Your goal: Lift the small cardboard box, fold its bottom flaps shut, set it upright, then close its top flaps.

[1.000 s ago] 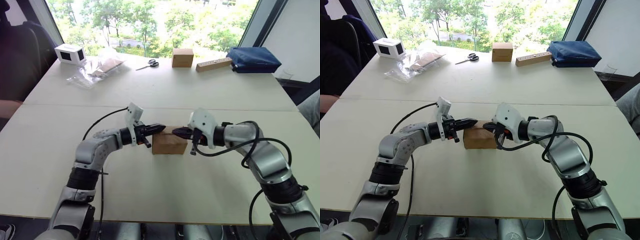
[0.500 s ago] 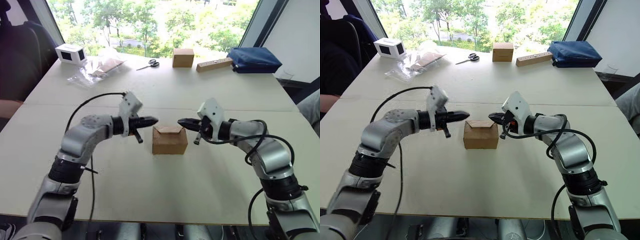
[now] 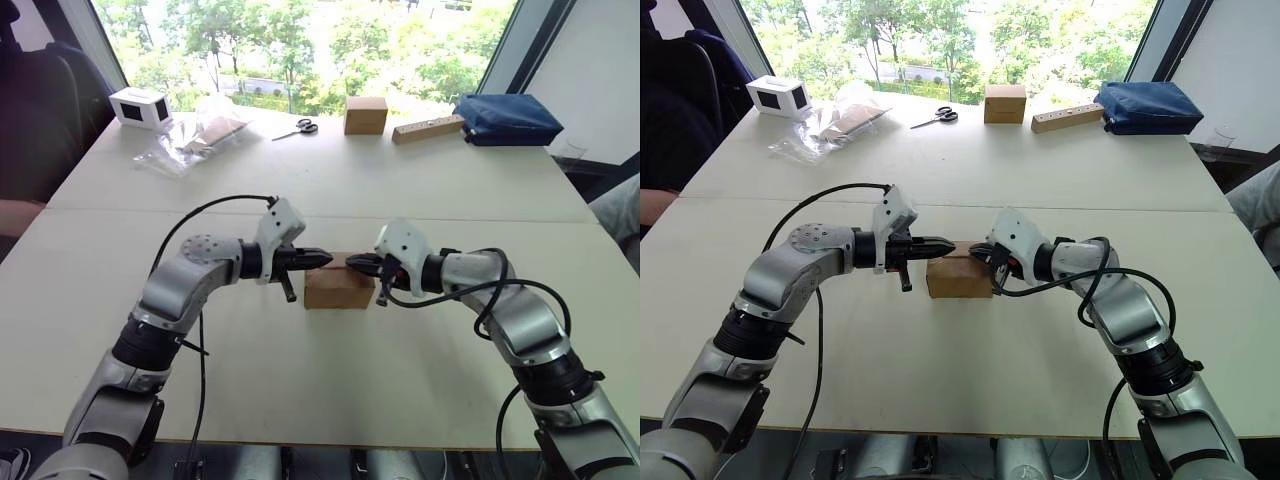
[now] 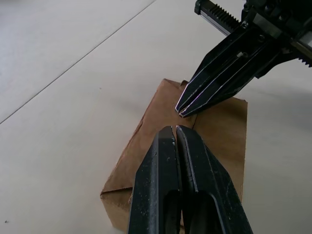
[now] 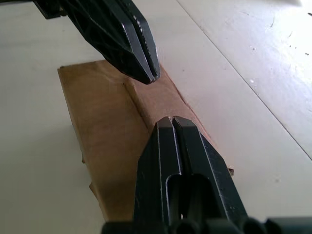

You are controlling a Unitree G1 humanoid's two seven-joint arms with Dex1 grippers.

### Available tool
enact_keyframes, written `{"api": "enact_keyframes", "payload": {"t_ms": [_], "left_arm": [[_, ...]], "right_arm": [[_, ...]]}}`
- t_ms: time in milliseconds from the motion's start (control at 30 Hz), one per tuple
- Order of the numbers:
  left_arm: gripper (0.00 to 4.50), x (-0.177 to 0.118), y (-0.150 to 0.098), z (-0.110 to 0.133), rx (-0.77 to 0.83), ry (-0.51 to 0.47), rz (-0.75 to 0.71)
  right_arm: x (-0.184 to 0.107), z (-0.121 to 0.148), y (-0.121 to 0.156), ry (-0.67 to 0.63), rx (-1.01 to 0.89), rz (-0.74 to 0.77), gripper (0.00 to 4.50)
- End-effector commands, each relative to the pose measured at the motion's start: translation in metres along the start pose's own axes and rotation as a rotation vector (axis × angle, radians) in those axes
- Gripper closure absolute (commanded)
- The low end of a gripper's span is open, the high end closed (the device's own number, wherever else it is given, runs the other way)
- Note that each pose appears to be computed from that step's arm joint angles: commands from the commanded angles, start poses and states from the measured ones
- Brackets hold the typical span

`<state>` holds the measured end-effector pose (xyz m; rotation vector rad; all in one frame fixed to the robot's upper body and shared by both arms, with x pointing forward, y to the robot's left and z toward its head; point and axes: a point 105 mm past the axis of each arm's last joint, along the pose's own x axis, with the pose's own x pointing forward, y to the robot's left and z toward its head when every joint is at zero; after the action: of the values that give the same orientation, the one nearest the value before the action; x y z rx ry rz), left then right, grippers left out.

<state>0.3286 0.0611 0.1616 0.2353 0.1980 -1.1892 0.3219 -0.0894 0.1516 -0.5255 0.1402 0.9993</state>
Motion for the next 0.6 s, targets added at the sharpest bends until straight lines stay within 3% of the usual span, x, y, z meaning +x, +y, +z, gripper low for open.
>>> {"api": "enact_keyframes", "payload": {"t_ms": [33,500,567,600], "left_arm": [[4.42,0.003,-0.002,0.0,0.045,0.006,-0.004],[4.42,0.005,0.001,-0.009,0.057,0.028,-0.009],[4.42,-0.001,0.017,-0.004,0.09,-0.01,0.084],[4.42,-0.01,0.028,0.008,0.045,-0.095,0.134]], "right_arm": [[0.0,0.004,-0.002,0.003,-0.051,-0.003,4.5],[0.001,0.002,-0.004,0.032,-0.07,0.002,4.5],[-0.002,0.012,-0.013,-0.045,-0.062,-0.047,4.5],[-0.007,0.021,-0.022,-0.104,-0.062,-0.098,4.5]]}}
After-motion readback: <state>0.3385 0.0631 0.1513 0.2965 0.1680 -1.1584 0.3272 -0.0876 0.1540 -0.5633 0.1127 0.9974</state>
